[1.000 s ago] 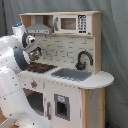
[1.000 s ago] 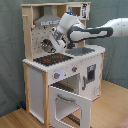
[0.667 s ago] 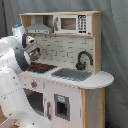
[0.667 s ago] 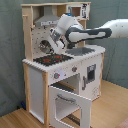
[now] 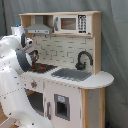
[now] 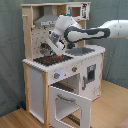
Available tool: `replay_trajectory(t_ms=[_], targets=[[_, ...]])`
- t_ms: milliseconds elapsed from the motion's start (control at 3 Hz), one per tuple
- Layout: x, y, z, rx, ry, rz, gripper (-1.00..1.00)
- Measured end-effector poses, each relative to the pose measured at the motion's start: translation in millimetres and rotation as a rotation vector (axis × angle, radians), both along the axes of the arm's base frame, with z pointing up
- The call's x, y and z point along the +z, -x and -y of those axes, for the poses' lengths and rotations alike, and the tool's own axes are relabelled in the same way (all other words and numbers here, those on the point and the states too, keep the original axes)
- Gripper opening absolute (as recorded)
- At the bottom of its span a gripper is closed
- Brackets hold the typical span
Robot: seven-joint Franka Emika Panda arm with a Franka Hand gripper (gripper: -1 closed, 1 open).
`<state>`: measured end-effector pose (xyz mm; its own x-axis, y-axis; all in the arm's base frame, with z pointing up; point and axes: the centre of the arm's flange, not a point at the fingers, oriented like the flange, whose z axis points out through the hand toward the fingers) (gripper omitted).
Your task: Play with the kitchen
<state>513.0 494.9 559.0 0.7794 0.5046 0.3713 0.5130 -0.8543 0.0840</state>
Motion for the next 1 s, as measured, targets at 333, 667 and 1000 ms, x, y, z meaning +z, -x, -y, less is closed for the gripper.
replay_trajectory(t_ms=[333,667,1000], targets=[[-28.5,5.2,-3.5,0.007,0.059,-0.099,-1.00],[-29.0,0.4,0.1,0.022,0.048,-0.111,-1.00],[-28.6,0.0,0.4,0.022,0.047,-0.110,1.00]])
